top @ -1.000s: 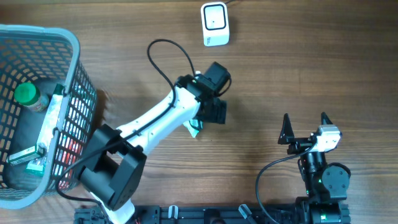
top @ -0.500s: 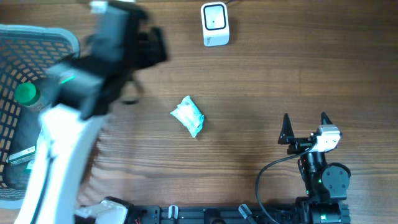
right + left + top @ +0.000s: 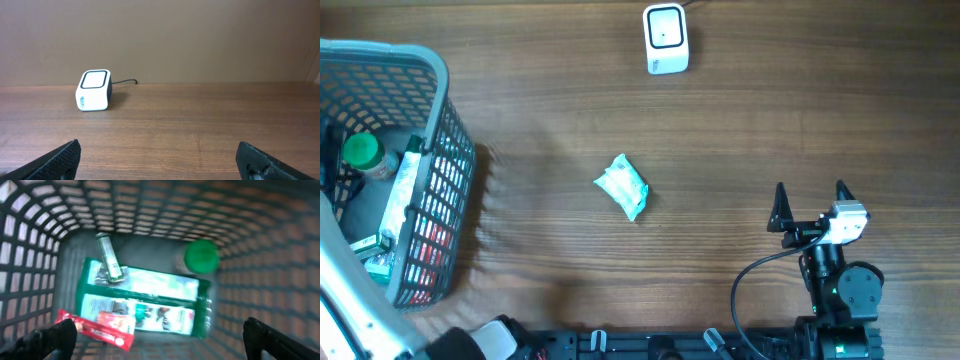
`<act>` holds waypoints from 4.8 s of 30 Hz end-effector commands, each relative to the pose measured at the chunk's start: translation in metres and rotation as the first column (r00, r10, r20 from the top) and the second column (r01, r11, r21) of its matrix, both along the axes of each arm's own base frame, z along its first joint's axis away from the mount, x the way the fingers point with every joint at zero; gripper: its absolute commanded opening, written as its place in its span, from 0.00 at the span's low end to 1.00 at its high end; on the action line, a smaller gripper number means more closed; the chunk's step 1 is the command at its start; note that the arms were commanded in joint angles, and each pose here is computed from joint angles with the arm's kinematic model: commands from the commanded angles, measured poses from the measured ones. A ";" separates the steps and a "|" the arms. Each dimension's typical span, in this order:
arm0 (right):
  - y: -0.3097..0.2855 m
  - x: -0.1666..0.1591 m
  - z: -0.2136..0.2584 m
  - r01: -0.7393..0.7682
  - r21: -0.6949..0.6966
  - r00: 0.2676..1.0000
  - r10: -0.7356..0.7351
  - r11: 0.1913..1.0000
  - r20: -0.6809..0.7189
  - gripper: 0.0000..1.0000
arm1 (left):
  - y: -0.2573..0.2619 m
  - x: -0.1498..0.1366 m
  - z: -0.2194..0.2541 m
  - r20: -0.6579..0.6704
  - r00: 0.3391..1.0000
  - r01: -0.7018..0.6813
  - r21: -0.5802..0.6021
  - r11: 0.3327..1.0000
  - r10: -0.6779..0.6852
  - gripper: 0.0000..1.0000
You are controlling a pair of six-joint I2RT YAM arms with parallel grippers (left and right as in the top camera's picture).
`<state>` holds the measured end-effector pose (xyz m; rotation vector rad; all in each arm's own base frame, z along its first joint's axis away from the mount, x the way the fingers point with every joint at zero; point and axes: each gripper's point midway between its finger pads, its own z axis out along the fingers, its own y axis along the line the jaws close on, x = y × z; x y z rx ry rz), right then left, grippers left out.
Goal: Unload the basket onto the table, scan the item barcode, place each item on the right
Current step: 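Reach into the basket and grasp the slim green box with left gripper, then place the slim green box on the table right of the packet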
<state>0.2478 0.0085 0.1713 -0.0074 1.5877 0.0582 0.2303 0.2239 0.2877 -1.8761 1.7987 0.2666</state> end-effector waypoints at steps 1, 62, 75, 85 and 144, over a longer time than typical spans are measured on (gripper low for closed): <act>0.000 0.000 0.001 0.003 0.009 1.000 -0.003 1.000 0.002 1.00 | 0.022 -0.014 -0.051 -0.050 0.993 -0.112 -0.065 0.992 0.109 1.00; 0.000 0.000 0.001 0.004 0.009 1.000 -0.004 1.000 0.002 1.00 | 0.076 -0.049 -0.250 -0.273 0.951 -0.162 -0.031 0.986 0.148 0.49; 0.000 0.000 0.001 0.004 0.009 1.000 -0.004 1.000 0.002 1.00 | 0.076 -0.048 -0.256 -0.283 0.948 -0.162 -0.040 0.986 0.145 0.22; 0.000 0.000 0.001 0.003 0.009 1.000 -0.003 1.000 0.002 1.00 | 0.076 -0.036 -0.227 -0.216 0.968 -0.140 -0.054 0.989 0.126 0.10; 0.000 0.000 0.001 0.004 0.009 1.000 -0.004 1.000 0.002 1.00 | -0.547 0.075 -0.209 0.137 -0.057 0.973 -0.215 -0.086 -0.989 0.24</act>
